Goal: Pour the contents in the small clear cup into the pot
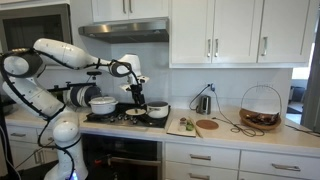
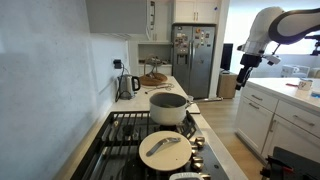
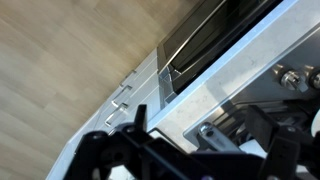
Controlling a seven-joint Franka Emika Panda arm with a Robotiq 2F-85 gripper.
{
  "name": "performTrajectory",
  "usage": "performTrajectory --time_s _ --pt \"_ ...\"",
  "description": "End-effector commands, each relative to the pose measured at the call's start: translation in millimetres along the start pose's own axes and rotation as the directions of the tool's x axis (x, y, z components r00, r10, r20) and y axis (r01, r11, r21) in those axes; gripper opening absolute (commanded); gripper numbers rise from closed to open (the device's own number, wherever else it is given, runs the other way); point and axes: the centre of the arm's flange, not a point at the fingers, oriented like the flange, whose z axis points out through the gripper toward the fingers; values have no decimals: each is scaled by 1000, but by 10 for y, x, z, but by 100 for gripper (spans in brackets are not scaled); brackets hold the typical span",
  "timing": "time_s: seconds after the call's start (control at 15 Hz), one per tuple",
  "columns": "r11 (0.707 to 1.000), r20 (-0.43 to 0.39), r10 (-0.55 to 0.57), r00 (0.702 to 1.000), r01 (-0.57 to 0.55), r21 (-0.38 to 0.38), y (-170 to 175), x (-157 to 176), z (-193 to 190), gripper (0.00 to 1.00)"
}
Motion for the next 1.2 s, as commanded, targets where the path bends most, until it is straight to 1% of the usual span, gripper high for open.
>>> performTrajectory --time_s 0.0,0.07,0.2,0.4,0.53,0.73,1.0,1.13 --pt "999 -85 0 996 4 49 396 193 -120 100" --pt "999 -122 -1 992 7 54 508 227 -125 100" --pt "995 -201 -8 980 27 94 722 302 -87 100" --pt "990 -312 5 950 38 133 1009 452 80 100" --pt "988 -354 15 935 41 150 1165 552 225 100" --pt "986 -405 21 914 48 160 1291 715 527 100" --pt "986 -454 26 890 51 156 1342 886 982 100" --pt "990 -487 21 873 51 135 1353 927 1190 100"
